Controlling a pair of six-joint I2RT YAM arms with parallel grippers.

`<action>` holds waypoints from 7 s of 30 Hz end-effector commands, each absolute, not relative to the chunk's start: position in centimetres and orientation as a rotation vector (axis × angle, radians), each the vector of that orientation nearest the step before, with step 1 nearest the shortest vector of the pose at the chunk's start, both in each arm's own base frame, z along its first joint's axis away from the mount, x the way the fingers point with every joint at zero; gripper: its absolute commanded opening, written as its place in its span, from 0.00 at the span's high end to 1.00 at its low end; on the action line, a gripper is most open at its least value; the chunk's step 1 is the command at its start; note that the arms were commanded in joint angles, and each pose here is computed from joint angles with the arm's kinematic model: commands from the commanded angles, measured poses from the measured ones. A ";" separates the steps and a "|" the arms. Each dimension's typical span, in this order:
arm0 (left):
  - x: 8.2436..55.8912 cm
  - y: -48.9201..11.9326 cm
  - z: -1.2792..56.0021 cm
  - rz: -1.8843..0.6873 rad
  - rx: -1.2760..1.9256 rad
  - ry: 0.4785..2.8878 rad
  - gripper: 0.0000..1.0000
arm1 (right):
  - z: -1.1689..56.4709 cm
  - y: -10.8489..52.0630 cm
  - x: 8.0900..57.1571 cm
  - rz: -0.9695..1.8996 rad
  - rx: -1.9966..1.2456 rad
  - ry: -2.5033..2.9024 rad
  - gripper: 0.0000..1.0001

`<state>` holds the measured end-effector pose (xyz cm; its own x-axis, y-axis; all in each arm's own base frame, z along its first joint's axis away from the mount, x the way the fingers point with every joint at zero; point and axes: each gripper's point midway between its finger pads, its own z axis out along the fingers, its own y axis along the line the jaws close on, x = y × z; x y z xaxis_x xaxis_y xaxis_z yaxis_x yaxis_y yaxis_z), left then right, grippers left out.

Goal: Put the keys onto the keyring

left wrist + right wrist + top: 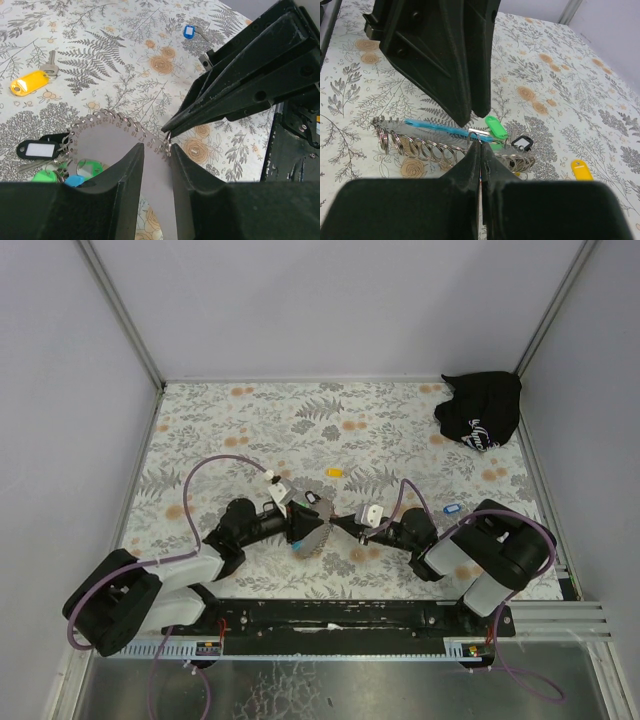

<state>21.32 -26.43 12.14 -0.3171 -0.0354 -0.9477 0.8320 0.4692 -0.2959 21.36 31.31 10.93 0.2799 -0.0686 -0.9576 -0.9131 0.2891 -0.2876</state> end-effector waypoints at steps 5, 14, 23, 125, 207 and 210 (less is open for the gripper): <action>22.4 -28.2 14.4 -1.011 0.757 1.526 0.75 | 15.3 31.9 21.9 0.767 -1.058 0.978 1.00; 21.9 -28.3 13.6 -1.007 0.801 1.538 0.79 | 15.1 32.0 21.9 0.772 -1.058 0.984 1.00; 21.7 -28.7 13.0 -1.018 0.849 1.557 0.86 | 15.5 32.0 21.7 0.780 -1.055 0.976 1.00; 23.3 -25.8 11.3 -0.755 0.880 1.706 1.00 | 4.2 30.0 41.3 0.496 -0.794 2.119 0.54; 22.5 -26.3 11.7 -0.808 0.914 1.694 1.00 | 3.9 25.7 28.7 0.247 -0.919 2.359 0.94; 22.5 -26.3 11.8 -0.808 0.913 1.691 1.00 | 5.5 26.0 28.8 0.306 -0.890 2.335 0.99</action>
<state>21.93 -25.93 10.07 -0.2522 0.2220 -0.9419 0.8637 0.4905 -0.1157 28.03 24.50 1.70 -0.5961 -0.5946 -0.5395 -0.6679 0.7402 -0.0779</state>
